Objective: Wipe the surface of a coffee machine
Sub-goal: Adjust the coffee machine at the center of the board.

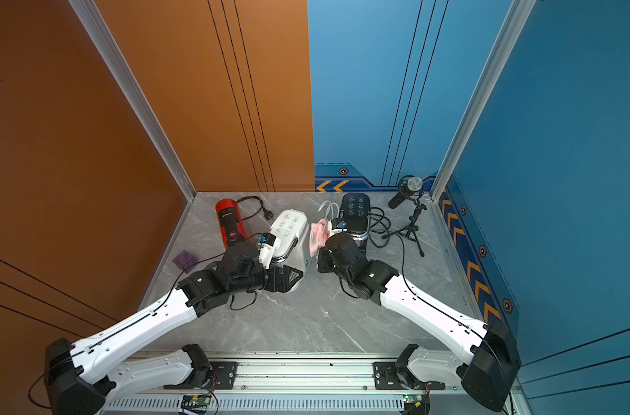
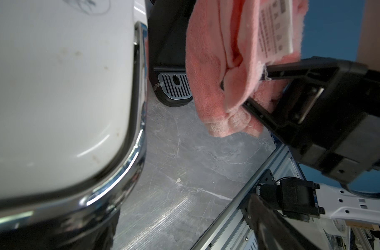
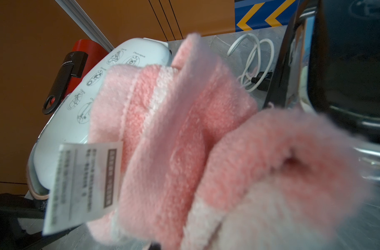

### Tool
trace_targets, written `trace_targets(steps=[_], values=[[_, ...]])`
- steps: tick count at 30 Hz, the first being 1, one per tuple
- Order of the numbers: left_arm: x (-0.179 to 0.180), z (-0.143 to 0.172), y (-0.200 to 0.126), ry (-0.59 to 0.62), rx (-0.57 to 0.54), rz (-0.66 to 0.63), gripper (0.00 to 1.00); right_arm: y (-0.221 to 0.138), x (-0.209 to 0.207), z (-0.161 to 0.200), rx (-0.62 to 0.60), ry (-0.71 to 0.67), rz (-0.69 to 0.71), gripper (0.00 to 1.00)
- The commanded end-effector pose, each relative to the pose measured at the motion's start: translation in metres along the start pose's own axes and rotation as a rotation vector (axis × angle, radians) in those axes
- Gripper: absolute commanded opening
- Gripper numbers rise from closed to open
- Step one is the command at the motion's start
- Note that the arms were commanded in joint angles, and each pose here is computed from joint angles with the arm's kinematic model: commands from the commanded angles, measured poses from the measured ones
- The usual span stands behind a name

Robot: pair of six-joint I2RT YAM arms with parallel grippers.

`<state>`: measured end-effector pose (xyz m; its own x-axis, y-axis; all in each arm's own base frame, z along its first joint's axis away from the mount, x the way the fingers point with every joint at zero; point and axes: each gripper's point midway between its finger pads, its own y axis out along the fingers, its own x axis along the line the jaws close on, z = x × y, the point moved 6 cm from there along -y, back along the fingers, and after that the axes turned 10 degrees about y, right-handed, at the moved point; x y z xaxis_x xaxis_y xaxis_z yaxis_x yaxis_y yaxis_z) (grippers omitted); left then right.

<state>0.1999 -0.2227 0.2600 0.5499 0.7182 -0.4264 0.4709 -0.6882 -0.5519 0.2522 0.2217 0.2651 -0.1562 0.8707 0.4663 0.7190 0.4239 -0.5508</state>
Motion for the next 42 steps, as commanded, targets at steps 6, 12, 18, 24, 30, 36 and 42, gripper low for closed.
trace_targets(steps=[6, 12, 18, 24, 30, 36, 42], values=[[-0.012, -0.02, -0.074, 0.109, -0.068, -0.066, 0.94, -0.004, 0.0, -0.008, 0.004, -0.021, 0.002, 0.0], [0.025, -0.036, -0.087, 0.113, -0.073, -0.272, 0.96, -0.004, -0.001, -0.006, 0.01, -0.018, 0.001, 0.0], [0.067, -0.055, -0.057, 0.017, -0.009, -0.3, 0.98, -0.009, -0.005, -0.01, 0.004, -0.018, 0.008, 0.0], [0.065, -0.071, -0.03, -0.041, -0.034, -0.124, 1.0, -0.008, -0.013, -0.007, 0.01, -0.011, 0.031, 0.0], [0.061, -0.06, -0.01, -0.091, -0.018, -0.037, 1.0, -0.012, -0.019, -0.006, -0.001, -0.001, 0.038, 0.0], [0.046, -0.044, 0.006, -0.08, 0.015, -0.001, 1.0, -0.015, -0.024, -0.009, -0.012, 0.006, 0.042, 0.0], [0.031, -0.03, 0.015, -0.077, 0.017, 0.007, 1.0, -0.019, -0.028, -0.009, -0.019, 0.009, 0.041, 0.0]])
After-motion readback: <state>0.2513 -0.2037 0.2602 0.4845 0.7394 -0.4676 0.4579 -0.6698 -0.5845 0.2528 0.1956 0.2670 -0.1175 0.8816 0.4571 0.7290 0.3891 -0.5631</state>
